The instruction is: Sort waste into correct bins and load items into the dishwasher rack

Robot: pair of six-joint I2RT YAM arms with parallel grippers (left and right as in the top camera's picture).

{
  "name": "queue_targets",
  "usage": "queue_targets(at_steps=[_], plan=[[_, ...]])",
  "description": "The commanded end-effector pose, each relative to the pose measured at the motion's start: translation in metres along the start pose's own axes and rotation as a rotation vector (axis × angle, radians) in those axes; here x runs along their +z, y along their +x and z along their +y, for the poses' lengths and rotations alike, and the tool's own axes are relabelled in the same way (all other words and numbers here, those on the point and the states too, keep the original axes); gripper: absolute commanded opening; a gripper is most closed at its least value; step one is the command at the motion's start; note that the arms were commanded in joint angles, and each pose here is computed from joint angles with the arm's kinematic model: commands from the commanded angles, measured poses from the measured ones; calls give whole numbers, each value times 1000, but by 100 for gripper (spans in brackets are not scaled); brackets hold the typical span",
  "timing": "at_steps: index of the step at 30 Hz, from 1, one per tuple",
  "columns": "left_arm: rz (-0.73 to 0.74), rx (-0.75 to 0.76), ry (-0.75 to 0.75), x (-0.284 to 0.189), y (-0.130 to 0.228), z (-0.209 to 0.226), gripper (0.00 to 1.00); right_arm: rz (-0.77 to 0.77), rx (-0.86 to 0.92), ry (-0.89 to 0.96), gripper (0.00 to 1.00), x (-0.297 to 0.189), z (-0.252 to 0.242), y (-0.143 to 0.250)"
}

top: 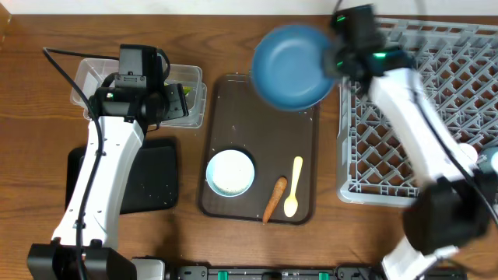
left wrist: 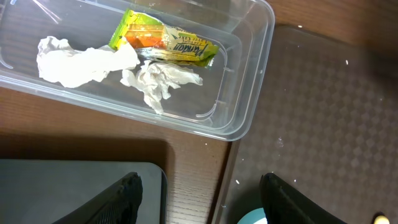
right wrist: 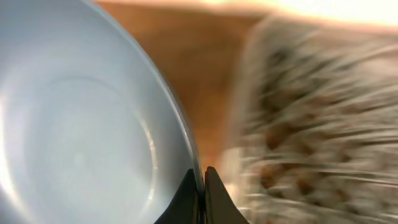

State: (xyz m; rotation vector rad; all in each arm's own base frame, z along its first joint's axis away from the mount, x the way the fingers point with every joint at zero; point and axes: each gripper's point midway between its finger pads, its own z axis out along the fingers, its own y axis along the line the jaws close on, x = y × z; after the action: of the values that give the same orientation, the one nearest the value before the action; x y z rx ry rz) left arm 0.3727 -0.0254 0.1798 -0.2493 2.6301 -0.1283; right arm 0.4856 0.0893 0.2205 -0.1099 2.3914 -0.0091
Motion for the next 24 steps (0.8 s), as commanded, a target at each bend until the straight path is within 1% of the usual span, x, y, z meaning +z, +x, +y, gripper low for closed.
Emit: queue_targets(at_steps=[1, 5, 8, 9, 12, 18, 24], plan=[[-6, -13, -9, -1, -3, 2, 63, -98, -79, 280, 1, -45, -70, -27], [-15, -13, -7, -1, -5, 1, 63, -127, -157, 598, 1, -88, -140, -43], [-16, -13, -6, -1, -5, 1, 64, -114, -158, 839, 1, -116, -190, -48], [-16, -13, -6, -1, -5, 1, 64, -106, -163, 884, 1, -121, -202, -48], [-16, -13, -6, -1, -5, 1, 64, -89, -166, 987, 1, -133, -238, -51], [-16, -13, -7, -1, -5, 1, 64, -104, -98, 1106, 1, -148, -296, -49], [-16, -13, -7, -1, -5, 1, 64, -32, -98, 1201, 1, -149, -348, -34]])
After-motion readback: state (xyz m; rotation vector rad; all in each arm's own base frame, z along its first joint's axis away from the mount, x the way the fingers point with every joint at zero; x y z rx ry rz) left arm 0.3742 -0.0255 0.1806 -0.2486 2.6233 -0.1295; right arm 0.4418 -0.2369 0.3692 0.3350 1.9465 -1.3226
